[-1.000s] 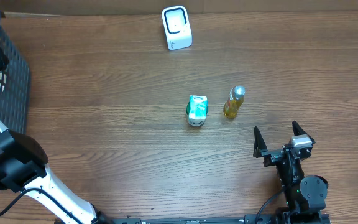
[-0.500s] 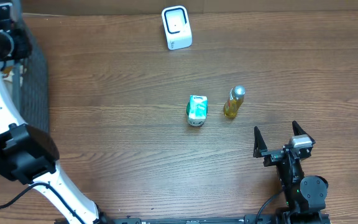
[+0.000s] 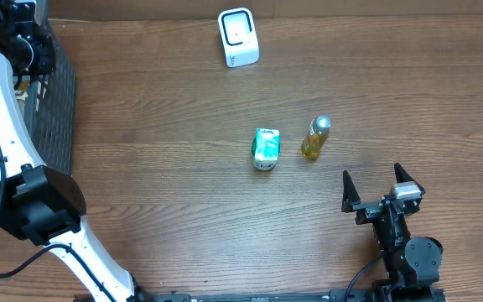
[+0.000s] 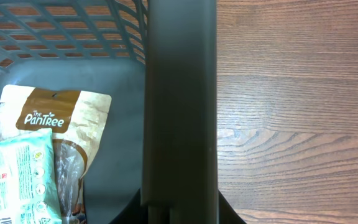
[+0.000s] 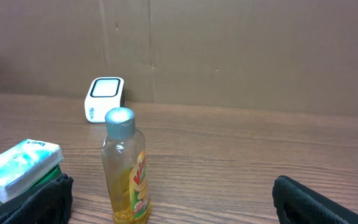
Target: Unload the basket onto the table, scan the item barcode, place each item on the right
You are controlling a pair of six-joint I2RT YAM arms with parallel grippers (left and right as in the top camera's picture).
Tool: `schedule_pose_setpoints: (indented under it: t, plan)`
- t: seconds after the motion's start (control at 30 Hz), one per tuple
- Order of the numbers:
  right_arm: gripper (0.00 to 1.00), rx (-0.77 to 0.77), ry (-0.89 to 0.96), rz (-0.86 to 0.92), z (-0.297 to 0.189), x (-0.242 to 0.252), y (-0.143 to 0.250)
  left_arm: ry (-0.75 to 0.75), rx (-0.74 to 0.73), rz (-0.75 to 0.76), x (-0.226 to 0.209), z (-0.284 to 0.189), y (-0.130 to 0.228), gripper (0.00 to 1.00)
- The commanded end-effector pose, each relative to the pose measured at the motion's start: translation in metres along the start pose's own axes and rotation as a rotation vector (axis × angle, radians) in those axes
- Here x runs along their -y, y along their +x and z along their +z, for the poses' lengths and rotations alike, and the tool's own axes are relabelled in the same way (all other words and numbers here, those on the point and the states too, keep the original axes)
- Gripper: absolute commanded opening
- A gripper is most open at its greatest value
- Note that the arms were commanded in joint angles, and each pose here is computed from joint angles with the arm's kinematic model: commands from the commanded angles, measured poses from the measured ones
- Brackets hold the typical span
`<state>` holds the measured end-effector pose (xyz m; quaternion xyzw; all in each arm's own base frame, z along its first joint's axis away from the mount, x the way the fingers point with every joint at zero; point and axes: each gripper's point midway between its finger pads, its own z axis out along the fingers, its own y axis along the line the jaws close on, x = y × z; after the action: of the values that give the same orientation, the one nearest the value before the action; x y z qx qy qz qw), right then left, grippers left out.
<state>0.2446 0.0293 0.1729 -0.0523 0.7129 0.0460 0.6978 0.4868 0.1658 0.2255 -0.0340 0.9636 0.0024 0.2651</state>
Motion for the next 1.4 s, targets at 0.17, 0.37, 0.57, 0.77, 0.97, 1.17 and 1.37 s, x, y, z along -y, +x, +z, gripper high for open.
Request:
schedule_pose_setpoints:
  t: [0.17,0.37,0.57,0.77,0.97,1.17,1.37]
  plan:
    - [1.0,-0.007,0.0,0.0,0.001,0.0,0.004,0.011,0.068,0.039,0.009,-0.025,-0.012,0.53]
    - [1.0,-0.007,0.0,0.0,0.001,0.0,0.004,-0.025,0.038,-0.012,-0.005,-0.027,-0.003,1.0]
    - [1.0,-0.007,0.0,0.0,0.001,0.0,0.004,-0.03,0.079,-0.022,-0.006,-0.045,-0.008,1.0]
    - [1.0,-0.007,0.0,0.0,0.001,0.0,0.004,-0.039,0.183,-0.023,-0.007,-0.085,-0.021,1.0]
    - [1.0,-0.007,0.0,-0.001,0.001,0.0,0.004,-0.077,0.23,-0.156,-0.029,-0.114,-0.016,1.0]
    - [1.0,-0.007,0.0,0.0,0.001,0.0,0.004,-0.071,0.238,-0.24,-0.038,-0.134,-0.005,1.0]
    - [1.0,-0.007,0.0,0.0,0.001,0.0,0.004,-0.056,0.289,-0.291,-0.031,-0.16,-0.005,1.0]
